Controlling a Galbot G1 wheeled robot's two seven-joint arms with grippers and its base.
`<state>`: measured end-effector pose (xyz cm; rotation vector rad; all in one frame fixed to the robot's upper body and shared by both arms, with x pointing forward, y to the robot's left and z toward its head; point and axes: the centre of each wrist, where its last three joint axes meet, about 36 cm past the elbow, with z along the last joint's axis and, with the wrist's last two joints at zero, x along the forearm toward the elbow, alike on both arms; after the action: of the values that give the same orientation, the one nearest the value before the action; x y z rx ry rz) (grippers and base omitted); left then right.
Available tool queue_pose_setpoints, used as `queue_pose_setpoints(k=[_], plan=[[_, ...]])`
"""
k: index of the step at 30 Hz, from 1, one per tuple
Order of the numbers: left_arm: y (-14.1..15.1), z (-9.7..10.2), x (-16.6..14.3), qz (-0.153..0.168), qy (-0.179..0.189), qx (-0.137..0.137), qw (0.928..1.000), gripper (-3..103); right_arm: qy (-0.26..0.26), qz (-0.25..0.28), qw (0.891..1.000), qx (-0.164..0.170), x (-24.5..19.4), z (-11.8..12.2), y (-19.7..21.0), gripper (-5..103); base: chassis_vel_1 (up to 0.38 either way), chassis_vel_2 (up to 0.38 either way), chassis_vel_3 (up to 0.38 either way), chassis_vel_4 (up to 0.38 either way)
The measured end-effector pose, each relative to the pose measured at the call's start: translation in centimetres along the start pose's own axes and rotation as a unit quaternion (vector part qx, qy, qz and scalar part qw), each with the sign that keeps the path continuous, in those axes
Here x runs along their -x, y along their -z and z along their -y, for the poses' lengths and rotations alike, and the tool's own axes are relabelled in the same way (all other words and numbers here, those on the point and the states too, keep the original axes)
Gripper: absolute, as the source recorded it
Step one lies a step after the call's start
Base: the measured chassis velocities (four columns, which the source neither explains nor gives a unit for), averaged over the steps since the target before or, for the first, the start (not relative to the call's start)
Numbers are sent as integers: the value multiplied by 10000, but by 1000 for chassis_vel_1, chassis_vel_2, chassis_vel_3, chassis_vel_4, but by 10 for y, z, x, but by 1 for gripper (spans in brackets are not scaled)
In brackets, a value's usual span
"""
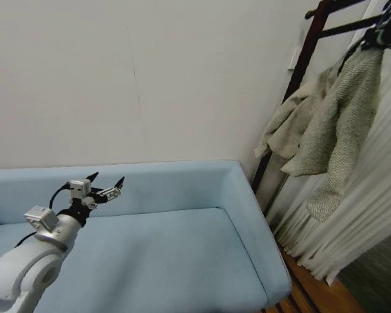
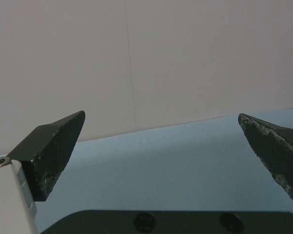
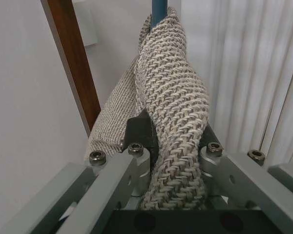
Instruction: Pick up the clothes from the sofa and hang them on the clothes hanger.
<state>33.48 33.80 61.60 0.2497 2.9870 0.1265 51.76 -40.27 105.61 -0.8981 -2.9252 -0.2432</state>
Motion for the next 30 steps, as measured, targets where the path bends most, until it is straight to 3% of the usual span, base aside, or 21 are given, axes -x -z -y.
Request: queue_pose_setpoints(k=[30], plan=[[-8, 3, 4, 7, -21, -6, 10000, 100, -10, -115, 9999, -120, 10, -4, -23, 10, 0, 0, 0, 0]])
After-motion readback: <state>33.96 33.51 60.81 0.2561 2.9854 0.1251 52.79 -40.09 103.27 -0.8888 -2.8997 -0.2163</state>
